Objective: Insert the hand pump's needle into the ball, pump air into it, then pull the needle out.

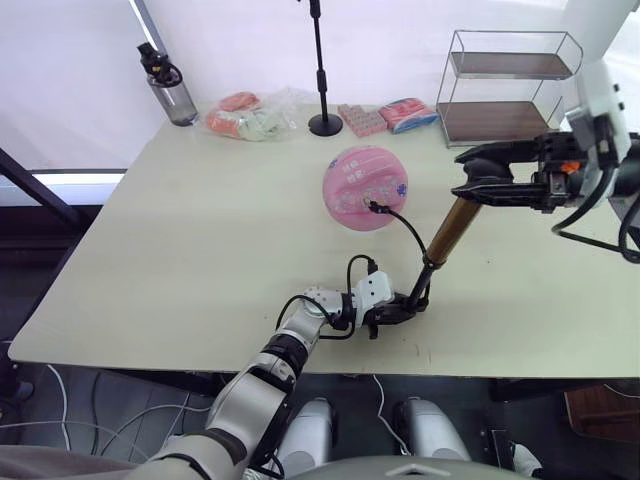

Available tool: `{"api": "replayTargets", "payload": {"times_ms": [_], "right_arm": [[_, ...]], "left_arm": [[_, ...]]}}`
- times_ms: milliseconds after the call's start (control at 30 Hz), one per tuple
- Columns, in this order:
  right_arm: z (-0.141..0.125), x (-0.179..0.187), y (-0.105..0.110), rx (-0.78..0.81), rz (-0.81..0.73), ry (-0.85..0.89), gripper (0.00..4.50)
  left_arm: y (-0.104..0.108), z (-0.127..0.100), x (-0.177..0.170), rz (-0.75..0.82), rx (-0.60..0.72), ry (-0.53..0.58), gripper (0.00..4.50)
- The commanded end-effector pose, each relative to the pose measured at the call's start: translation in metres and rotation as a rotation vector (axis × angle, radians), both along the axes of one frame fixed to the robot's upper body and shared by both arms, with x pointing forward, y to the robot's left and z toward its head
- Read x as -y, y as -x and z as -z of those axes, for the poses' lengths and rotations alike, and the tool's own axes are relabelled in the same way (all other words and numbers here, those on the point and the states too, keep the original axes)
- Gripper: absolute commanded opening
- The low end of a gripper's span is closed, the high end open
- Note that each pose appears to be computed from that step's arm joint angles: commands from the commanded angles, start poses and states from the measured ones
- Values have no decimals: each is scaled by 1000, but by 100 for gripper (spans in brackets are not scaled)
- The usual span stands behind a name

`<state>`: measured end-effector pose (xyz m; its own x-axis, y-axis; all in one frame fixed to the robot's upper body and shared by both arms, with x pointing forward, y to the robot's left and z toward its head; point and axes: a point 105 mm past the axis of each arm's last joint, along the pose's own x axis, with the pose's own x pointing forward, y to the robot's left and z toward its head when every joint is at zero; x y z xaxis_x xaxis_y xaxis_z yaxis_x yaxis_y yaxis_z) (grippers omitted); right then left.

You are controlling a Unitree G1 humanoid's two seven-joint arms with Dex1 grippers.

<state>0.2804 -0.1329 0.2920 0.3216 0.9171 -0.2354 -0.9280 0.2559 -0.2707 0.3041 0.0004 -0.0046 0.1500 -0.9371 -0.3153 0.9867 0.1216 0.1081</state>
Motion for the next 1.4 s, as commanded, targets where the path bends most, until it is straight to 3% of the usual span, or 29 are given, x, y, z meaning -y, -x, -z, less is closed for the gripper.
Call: {"api": "replayTargets", "payload": {"times_ms": [33, 167, 267, 567, 867, 1067, 1400], "right_arm": [[-45, 2, 14, 152, -11, -69, 180], [-25, -2, 13, 94, -22, -42, 180], [23, -6, 8, 32, -13, 65, 180], [113, -6, -6, -34, 39, 162, 180], [177, -9, -5, -92, 60, 166, 180], [170, -6, -7, -69, 61, 153, 180], [60, -6, -6, 69, 10, 8, 180]], "left_arm": [[29, 59, -34, -32, -201, -178, 109], [29, 59, -34, -32, -204, -178, 109], [29, 59, -34, -36, -204, -177, 109], [27, 58, -33, -44, -199, -177, 109], [25, 57, -35, -48, -197, -180, 109], [25, 57, -35, -50, -196, -178, 109], [27, 58, -36, -48, -199, -179, 109]]}}
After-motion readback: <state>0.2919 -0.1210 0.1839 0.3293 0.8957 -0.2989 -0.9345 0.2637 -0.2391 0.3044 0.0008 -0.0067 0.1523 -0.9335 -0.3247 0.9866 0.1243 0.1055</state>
